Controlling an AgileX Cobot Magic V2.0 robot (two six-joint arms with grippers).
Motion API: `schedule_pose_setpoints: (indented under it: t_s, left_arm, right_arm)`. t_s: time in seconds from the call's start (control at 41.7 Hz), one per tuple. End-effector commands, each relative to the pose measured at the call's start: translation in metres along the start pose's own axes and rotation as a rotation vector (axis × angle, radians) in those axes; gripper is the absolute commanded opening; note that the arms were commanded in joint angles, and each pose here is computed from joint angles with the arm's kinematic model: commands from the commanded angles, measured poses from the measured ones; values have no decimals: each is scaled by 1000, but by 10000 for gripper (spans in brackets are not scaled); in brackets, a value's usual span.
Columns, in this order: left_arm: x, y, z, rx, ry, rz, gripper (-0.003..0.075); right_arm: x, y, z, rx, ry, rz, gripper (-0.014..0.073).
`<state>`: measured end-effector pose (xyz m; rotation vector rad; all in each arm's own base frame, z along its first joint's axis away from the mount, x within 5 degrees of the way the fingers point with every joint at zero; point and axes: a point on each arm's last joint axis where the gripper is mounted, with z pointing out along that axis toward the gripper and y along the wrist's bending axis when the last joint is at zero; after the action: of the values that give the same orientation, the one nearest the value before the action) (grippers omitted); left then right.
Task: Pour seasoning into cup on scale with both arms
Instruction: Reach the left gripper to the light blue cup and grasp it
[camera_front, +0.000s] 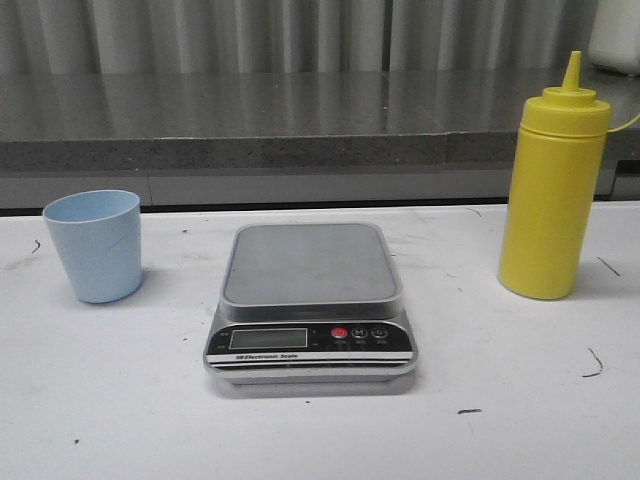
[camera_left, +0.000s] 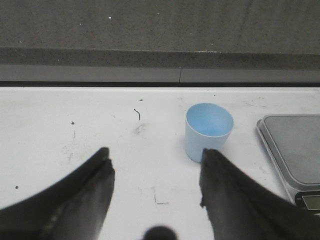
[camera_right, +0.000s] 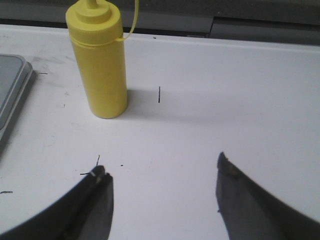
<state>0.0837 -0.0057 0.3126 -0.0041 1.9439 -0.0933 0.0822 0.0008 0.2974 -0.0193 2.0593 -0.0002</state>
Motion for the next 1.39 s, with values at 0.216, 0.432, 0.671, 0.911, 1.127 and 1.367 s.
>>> schedule_pose_setpoints:
  t_s: [0.216, 0.432, 0.671, 0.911, 1.127, 1.367]
  left_arm:
    - [-59, -6, 47, 18, 159, 19, 451]
    - [-75, -8, 103, 16, 353, 7, 451]
    - [-77, -7, 172, 7, 487, 3, 451]
    - [-70, -20, 229, 36, 591, 28, 451]
    - [-58, -41, 273, 75, 654, 64, 451]
    - [-43, -46, 310, 77, 717, 71, 427]
  right_arm:
    - [-14, -1, -3, 10, -84, -7, 474]
    - [-14, -1, -3, 10, -84, -7, 474]
    - [-14, -1, -3, 10, -84, -7, 474]
    - [-14, -1, -3, 10, -84, -7, 474]
    - [-14, -1, -3, 10, -84, -7, 474]
    - [-14, -1, -3, 10, -84, -7, 474]
